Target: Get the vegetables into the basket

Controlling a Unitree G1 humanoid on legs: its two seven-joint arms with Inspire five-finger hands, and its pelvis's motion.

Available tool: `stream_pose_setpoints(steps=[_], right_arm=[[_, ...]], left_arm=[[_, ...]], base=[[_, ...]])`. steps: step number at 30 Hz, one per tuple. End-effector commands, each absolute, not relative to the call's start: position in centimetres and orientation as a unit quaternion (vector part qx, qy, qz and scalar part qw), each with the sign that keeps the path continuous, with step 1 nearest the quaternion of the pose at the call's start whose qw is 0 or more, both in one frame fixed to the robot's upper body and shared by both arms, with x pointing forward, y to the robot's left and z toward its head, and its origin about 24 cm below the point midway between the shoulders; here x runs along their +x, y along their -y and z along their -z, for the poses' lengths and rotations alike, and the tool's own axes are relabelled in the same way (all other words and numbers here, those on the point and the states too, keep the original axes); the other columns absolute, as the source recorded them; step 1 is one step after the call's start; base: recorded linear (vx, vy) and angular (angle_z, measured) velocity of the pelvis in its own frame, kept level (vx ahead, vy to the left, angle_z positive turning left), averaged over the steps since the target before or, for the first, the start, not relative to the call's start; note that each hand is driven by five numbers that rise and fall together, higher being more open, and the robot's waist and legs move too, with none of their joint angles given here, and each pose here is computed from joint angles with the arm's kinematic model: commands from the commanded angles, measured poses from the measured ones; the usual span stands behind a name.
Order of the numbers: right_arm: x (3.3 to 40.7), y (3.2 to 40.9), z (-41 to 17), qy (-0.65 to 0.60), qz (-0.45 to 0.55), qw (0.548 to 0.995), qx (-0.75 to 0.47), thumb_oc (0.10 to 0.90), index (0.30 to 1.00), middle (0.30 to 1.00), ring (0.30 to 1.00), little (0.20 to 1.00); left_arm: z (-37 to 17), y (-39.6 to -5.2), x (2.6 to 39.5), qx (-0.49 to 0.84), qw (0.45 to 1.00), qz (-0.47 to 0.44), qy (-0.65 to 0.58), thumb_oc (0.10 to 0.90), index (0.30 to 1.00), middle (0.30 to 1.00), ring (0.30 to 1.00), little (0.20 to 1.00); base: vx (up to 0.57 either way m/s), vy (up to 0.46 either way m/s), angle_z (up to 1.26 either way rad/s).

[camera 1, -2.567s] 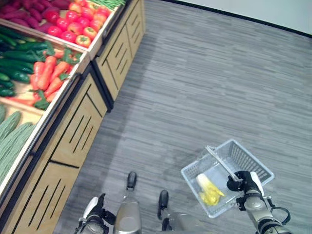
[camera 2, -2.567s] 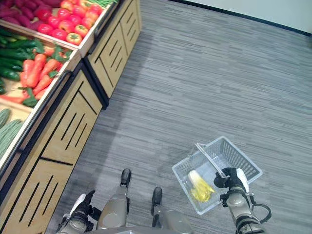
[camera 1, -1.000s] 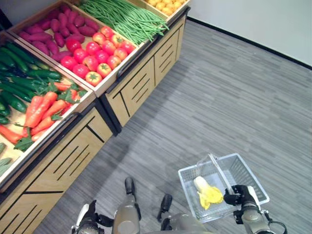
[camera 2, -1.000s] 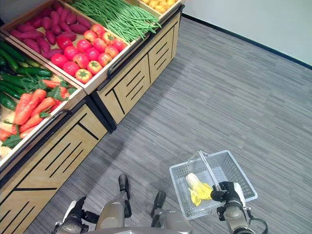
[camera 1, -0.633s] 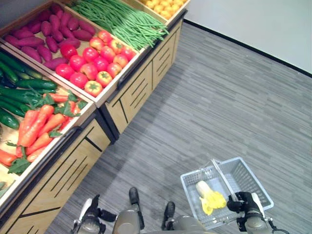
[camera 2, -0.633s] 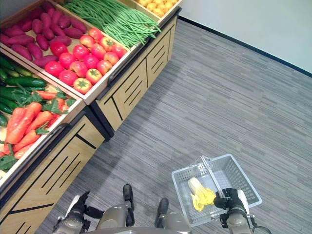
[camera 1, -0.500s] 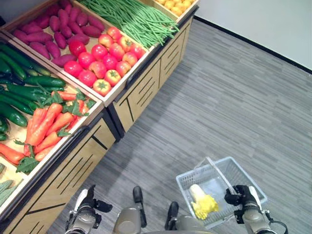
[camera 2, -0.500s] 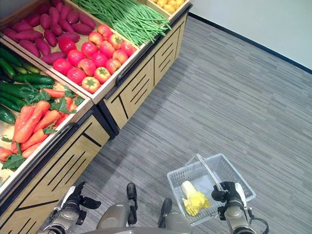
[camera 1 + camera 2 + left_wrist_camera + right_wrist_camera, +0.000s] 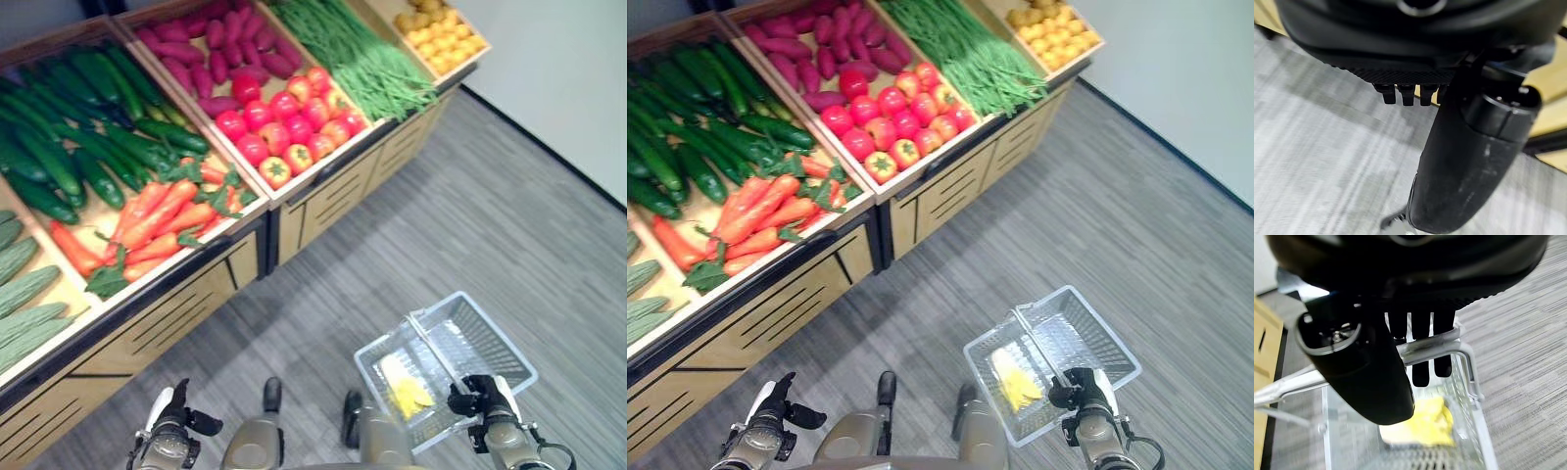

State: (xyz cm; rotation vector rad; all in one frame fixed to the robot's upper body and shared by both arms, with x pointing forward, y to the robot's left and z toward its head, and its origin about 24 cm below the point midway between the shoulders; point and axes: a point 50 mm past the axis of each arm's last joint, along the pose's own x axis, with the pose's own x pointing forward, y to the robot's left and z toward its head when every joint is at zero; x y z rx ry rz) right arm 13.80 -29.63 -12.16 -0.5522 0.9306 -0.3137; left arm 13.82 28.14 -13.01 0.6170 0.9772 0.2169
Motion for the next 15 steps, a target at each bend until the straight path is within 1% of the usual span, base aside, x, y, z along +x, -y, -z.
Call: stream_pose_setpoints(steps=[1,4,7,10,12,15], right_arm=[[14.6,33.8,9.5,-0.393,0.229,0.846,-0.277,0.400,0.300,0.300,0.300,0.300],[13.6,33.8,9.9,-0.407,0.229,0.841,-0.274,0.400,0.300,0.300,0.300,0.300],[12.6,34.1,10.3,-0.430,0.213,0.828,-0.290,0.400,0.300,0.300,0.300,0.300],[12.2,34.6,10.1,-0.437,0.207,0.819,-0.308,0.400,0.300,0.300,0.300,0.300],[11.9,35.6,9.6,-0.434,0.238,0.816,-0.299,0.400,0.300,0.300,0.300,0.300],[11.7,35.6,9.7,-0.436,0.241,0.814,-0.297,0.400,0.300,0.300,0.300,0.300]], left_arm=[[12.1,-30.3,13.3,0.309,0.828,-0.137,-0.447,0.900,1.000,1.000,1.000,1.000],[12.2,-30.6,12.9,0.306,0.823,-0.147,-0.457,0.900,1.000,1.000,1.000,1.000],[12.3,-30.6,12.5,0.310,0.820,-0.144,-0.460,0.900,1.000,1.000,1.000,1.000],[12.3,-30.4,12.7,0.314,0.822,-0.135,-0.455,0.900,1.000,1.000,1.000,1.000],[12.3,-29.6,13.5,0.312,0.830,-0.126,-0.444,0.900,1.000,1.000,1.000,1.000],[12.4,-29.1,13.9,0.308,0.834,-0.124,-0.441,0.900,1.000,1.000,1.000,1.000]], base=[[0.29,-0.262,1.22],[0.20,-0.244,1.16],[0.19,-0.436,1.01],[0.06,-0.227,0.36],[0.03,-0.321,0.76],[0.01,-0.145,0.87]])
